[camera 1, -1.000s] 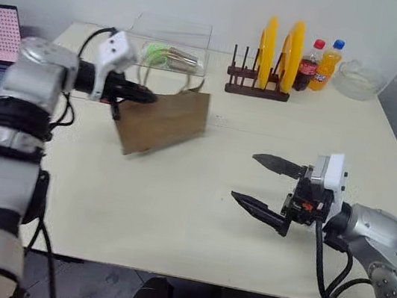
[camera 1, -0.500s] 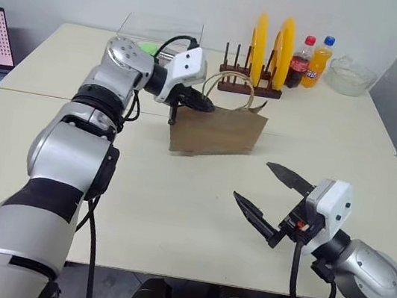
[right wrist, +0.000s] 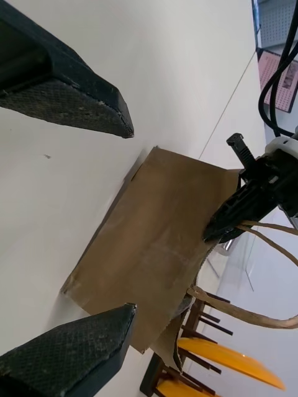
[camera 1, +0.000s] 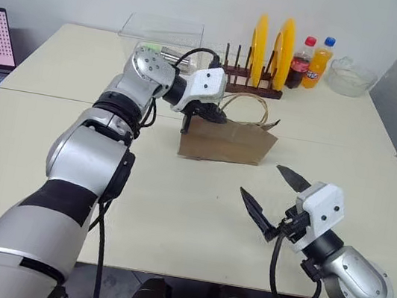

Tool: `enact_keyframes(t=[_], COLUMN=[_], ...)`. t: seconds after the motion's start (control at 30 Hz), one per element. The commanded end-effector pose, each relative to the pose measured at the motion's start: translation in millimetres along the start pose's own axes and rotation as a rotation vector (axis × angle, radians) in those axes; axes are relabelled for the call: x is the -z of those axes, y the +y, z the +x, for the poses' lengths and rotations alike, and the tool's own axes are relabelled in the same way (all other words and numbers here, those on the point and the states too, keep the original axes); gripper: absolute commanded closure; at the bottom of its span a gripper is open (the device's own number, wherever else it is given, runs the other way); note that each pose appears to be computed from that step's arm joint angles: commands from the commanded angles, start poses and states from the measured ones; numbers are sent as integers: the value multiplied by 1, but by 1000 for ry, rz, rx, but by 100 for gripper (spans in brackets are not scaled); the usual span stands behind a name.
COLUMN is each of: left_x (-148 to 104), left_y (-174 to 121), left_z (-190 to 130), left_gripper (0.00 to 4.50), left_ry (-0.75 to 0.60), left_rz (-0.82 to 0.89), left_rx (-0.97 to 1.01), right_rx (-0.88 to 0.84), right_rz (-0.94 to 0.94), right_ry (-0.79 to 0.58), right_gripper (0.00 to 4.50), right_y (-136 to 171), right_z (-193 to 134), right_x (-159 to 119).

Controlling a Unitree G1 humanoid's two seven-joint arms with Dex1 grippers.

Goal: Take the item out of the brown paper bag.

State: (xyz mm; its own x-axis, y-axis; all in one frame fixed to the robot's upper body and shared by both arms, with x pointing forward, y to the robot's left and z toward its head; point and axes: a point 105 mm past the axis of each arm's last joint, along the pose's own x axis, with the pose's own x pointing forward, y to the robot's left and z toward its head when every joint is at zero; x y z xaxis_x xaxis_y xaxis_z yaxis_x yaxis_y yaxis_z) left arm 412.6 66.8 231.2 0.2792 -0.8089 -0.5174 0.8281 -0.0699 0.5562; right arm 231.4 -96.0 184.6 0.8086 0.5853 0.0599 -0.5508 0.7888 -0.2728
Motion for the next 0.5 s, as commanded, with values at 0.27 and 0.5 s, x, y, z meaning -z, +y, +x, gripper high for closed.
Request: enact_keyframes(t=[0.27, 0.5], left_x=[-7, -5], left_y=[14, 23], left_z=[-7, -23], left_gripper=[290, 130], left_ry=[27, 49], left_rz=[53, 81], left_rx=[-75, -137], right_rx=[13, -5], right_rz=[-36, -50], right_ry=[-139, -133], right_gripper=[0, 0], right_y=[8, 10], right_z=[-2, 1], right_x=[-31, -31])
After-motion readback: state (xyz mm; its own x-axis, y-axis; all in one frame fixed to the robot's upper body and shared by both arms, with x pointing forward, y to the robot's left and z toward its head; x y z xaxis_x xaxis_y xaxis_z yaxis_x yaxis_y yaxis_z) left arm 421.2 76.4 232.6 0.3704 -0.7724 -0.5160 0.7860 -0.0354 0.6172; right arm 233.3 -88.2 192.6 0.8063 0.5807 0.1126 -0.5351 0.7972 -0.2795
